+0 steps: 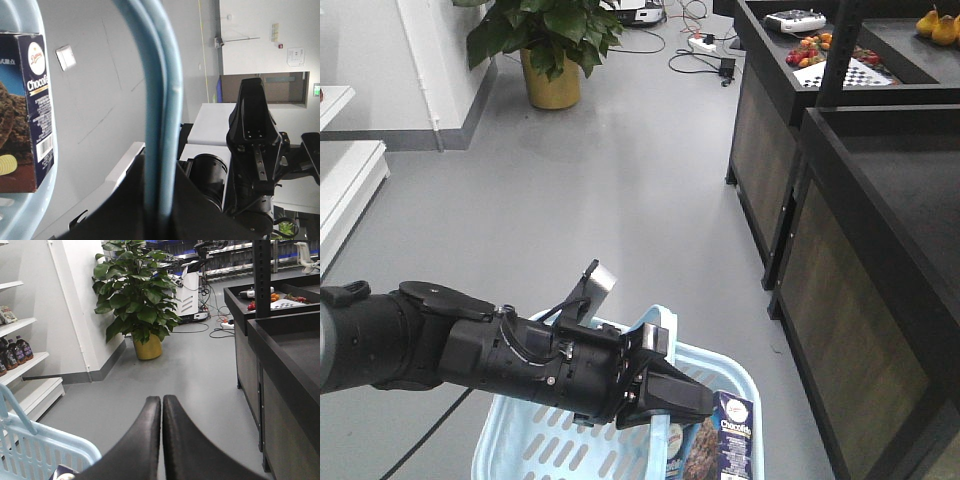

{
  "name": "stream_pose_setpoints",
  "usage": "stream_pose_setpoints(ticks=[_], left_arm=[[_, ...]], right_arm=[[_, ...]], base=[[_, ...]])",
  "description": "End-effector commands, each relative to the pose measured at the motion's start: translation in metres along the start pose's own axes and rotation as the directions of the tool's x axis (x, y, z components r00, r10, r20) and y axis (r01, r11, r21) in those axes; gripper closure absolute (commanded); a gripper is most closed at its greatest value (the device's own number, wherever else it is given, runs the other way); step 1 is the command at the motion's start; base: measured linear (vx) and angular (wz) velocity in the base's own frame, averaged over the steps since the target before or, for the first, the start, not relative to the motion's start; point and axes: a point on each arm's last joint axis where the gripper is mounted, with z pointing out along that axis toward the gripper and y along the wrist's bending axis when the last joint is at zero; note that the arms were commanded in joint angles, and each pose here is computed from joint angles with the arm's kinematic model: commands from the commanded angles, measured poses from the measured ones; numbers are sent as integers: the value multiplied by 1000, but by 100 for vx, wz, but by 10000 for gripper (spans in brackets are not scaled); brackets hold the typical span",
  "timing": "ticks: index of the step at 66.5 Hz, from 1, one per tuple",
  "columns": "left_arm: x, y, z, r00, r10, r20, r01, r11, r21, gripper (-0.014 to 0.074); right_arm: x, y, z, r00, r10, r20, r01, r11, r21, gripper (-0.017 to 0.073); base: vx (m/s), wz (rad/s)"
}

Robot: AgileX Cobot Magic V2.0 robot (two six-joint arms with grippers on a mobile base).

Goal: Left arm holds basket, right arm returns cookies
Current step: 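Hold the basket with the left gripper while turning past the potted plant, then hold the basket with the left gripper while turning toward the snack shelves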

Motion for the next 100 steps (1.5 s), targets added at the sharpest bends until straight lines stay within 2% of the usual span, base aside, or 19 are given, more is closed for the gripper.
stream_pose_setpoints(ticks=[1,100], left_arm=[[0,-29,-7,1000,24,12,-26,992,128,600],[0,-29,-7,1000,24,12,-25,991,128,600]], right_arm=[[-8,1,-1,996,-7,85,8,1000,-9,568],[-8,1,-1,996,-7,85,8,1000,-9,568]], base=[[23,6],[28,3]])
